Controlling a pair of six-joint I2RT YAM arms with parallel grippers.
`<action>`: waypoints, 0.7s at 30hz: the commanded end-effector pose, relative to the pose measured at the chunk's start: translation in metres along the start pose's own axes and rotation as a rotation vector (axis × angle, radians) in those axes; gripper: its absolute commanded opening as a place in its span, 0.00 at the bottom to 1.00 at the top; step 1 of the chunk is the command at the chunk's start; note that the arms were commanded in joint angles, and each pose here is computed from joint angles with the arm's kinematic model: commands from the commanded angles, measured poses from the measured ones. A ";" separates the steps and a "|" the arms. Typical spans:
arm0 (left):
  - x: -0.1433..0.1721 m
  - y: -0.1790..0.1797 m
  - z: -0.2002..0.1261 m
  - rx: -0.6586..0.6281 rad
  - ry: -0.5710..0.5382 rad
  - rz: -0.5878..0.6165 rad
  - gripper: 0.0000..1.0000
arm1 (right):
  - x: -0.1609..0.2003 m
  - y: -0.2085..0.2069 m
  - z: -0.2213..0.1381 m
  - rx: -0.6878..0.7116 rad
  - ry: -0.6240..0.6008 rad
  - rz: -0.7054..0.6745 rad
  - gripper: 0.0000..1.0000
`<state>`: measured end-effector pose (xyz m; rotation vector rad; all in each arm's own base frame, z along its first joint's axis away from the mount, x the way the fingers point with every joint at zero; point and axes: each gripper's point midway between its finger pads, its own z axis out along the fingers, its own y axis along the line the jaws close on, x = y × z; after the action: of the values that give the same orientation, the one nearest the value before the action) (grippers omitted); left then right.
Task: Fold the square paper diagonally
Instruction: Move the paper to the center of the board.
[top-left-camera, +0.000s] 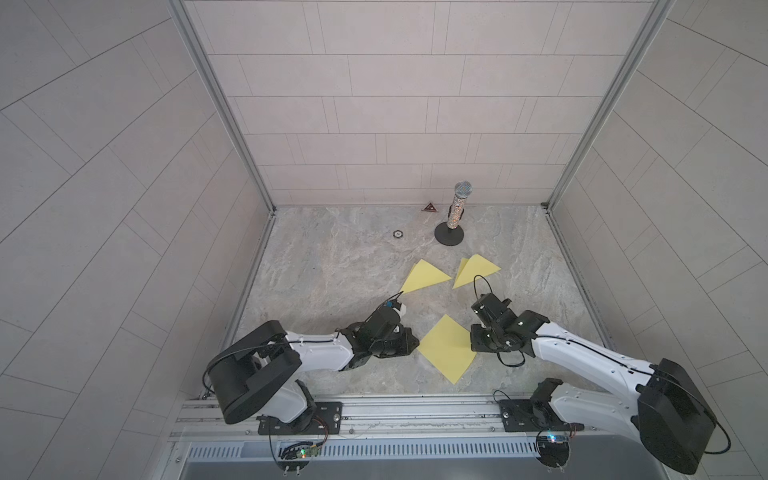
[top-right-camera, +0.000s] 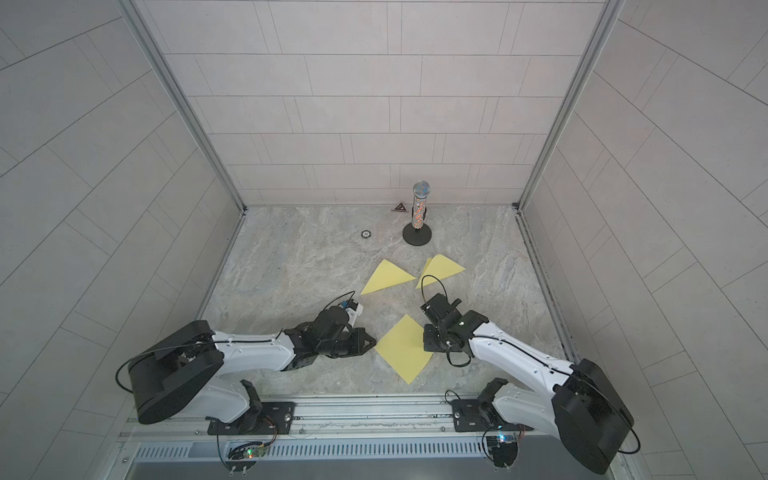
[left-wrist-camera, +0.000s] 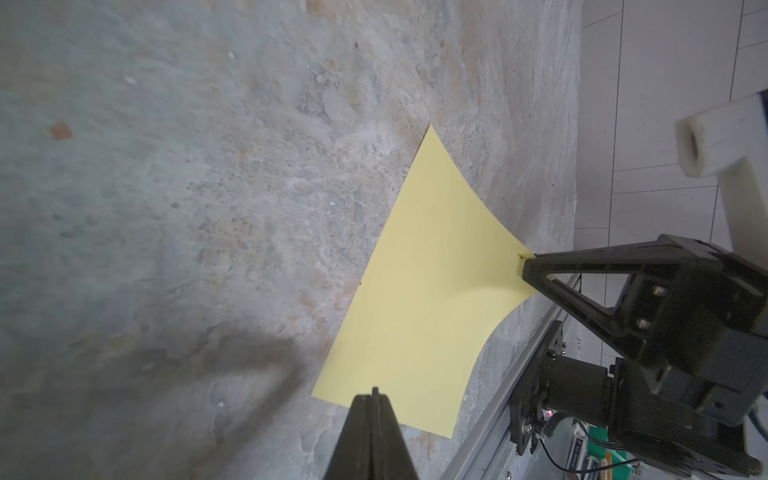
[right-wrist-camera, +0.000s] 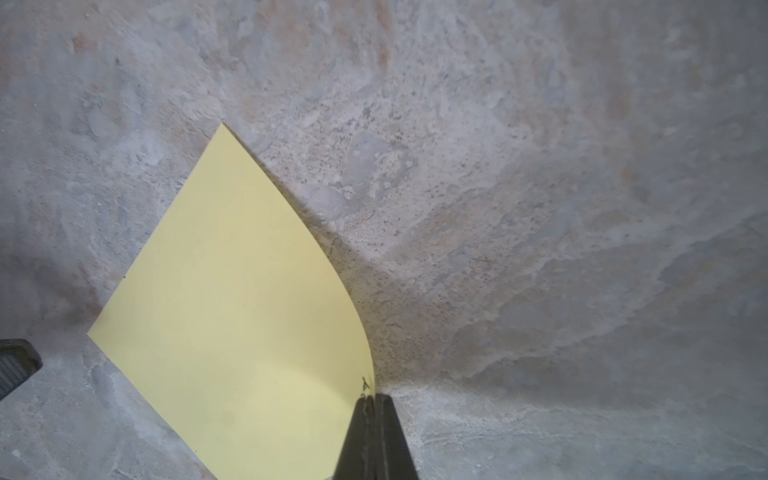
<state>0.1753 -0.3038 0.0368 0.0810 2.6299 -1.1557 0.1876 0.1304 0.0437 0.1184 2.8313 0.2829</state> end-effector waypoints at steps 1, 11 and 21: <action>0.002 -0.008 0.006 0.015 0.012 0.027 0.07 | 0.000 -0.008 -0.001 0.026 -0.025 0.028 0.00; -0.002 -0.008 0.015 0.000 0.011 0.029 0.06 | 0.004 -0.010 -0.003 0.014 -0.028 0.031 0.00; -0.006 -0.003 0.021 -0.044 0.014 0.040 0.06 | 0.005 -0.010 -0.003 0.009 -0.030 0.042 0.00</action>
<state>0.1835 -0.3207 0.0343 0.1109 2.6336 -1.1364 0.1831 0.1257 0.0434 0.1622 2.8115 0.2982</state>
